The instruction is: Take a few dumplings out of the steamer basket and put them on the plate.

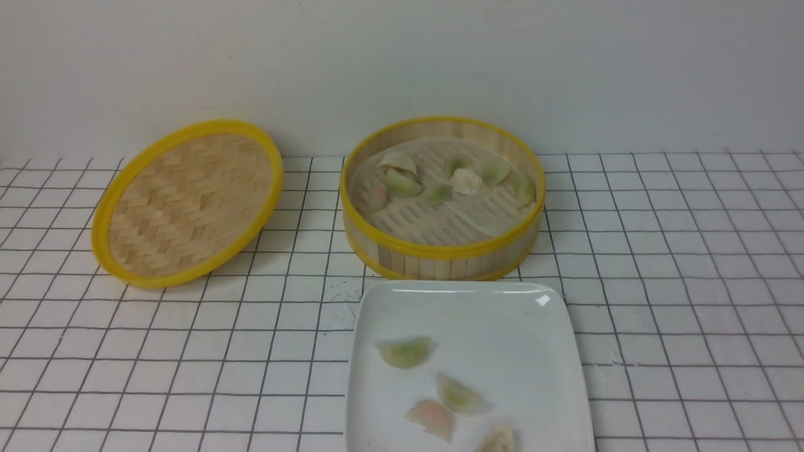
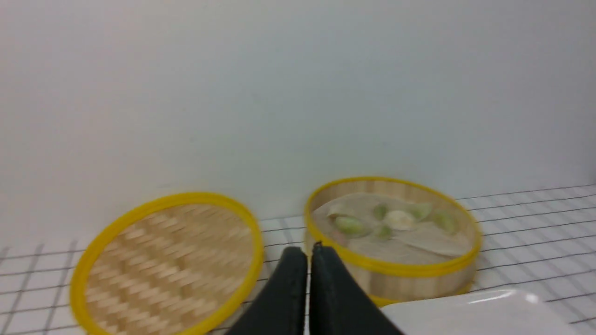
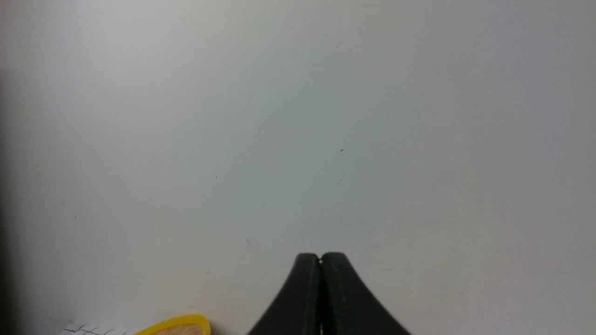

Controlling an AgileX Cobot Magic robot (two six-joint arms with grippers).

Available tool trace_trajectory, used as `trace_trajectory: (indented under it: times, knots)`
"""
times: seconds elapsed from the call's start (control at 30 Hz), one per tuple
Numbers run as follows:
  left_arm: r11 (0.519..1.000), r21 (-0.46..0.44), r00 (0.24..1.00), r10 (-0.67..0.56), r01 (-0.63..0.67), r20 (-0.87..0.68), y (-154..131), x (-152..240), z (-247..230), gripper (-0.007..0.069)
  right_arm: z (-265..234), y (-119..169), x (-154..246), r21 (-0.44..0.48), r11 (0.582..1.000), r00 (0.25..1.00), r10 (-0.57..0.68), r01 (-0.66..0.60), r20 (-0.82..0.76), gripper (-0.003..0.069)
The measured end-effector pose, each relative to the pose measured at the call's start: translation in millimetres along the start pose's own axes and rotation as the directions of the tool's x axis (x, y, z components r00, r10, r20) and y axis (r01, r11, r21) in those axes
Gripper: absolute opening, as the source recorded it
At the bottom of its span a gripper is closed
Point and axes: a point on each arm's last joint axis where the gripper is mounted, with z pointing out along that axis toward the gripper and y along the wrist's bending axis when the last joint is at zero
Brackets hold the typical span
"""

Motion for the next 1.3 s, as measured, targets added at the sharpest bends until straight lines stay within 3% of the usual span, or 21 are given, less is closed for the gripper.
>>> trace_trajectory:
  times: [0.03, 0.13, 0.27, 0.37, 0.57, 1.3]
  knots:
    - [1.000, -0.010, 1.000, 0.001, -0.001, -0.004, 1, 6, 1, -0.0006, 0, 0, 0, 0.000, 1.000, 1.000, 0.000, 0.000, 0.000, -0.0014]
    - [0.987, -0.161, 1.000, -0.011, 0.007, -0.024, 13, 60, 12, -0.0006, 0, 0, 0, 0.000, 1.000, 1.000, -0.003, 0.003, -0.002, -0.0014]
    - [0.974, -0.227, 0.990, -0.039, 0.007, -0.136, 23, 109, 23, -0.0006, 0, 0, 0, 0.001, 1.000, 1.000, -0.004, 0.004, -0.002, -0.0014]
    - [0.976, -0.215, 0.978, -0.013, -0.033, -0.209, 25, 129, 25, -0.0006, 0, 0, 0, 0.001, 1.000, 1.000, -0.005, 0.005, -0.002, -0.0014]
    - [0.983, -0.157, 0.970, 0.055, -0.095, -0.236, 23, 131, 25, -0.0006, 0, 0, 0, 0.001, 1.000, 1.000, -0.006, 0.006, -0.002, -0.0014]
    - [0.987, -0.150, 0.964, 0.023, -0.065, -0.265, 22, 135, 24, -0.0006, 0, 0, 0, 0.001, 1.000, 1.000, -0.006, 0.006, -0.002, -0.0014]
